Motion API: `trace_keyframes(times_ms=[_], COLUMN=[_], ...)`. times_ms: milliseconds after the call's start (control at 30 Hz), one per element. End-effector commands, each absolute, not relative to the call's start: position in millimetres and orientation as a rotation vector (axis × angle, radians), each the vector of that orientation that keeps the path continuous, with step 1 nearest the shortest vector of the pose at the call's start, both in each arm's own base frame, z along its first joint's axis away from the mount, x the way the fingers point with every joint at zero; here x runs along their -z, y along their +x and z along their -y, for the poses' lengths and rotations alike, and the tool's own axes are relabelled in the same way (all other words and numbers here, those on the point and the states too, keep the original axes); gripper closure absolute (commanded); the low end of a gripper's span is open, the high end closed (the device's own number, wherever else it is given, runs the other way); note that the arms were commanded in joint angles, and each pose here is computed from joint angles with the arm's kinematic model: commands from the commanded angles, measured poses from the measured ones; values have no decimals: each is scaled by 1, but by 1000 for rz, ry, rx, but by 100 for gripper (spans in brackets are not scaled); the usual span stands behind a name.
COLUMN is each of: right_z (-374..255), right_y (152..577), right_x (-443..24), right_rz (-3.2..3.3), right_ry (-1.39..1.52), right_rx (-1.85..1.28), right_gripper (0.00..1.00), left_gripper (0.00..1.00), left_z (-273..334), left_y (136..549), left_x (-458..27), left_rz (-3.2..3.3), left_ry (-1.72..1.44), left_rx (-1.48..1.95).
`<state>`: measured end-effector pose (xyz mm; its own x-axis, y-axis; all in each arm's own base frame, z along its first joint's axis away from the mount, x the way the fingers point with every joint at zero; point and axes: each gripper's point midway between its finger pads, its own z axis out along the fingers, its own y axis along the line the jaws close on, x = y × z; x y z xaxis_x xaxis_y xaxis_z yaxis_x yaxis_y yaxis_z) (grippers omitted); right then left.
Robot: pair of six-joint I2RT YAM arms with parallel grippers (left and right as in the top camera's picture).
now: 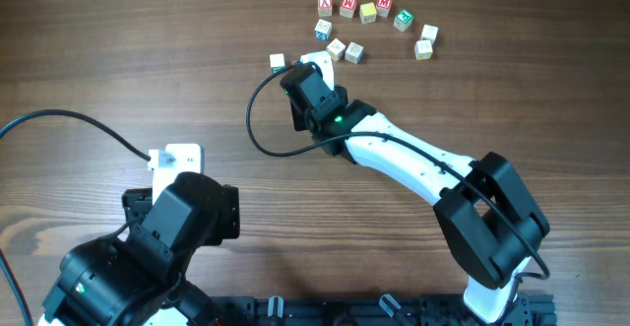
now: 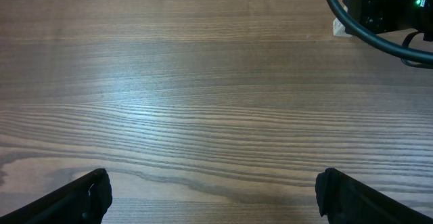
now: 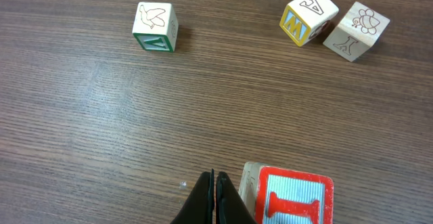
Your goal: Form a tower
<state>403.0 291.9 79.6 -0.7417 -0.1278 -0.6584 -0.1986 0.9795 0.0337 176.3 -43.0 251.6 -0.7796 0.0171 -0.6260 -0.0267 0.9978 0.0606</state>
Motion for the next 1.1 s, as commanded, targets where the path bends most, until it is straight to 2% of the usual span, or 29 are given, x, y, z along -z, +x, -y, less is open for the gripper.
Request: trace_keyframes(times_ms=[0,400,700,1067], right_z=[-287,-287,-305,-302], right_y=[408,408,407,420], right_x=[-75,-76,-79,-90], right_rz=[-2415,-2413,-2388,-2322], right_ry=[-192,-182,-354,-313], right_rx=[-101,-101,-165,-127], right_gripper=[96,96,96,96], left_gripper=[0,0,0,0], left_z=[42,42,42,42], left_y=[177,177,177,177], left_x=[-253,-253,-253,-253], left_rz=[-2458,-2458,-2458,-2458], left_ry=[-2,-2,-2,-2], left_rx=[-89,-89,-89,-89])
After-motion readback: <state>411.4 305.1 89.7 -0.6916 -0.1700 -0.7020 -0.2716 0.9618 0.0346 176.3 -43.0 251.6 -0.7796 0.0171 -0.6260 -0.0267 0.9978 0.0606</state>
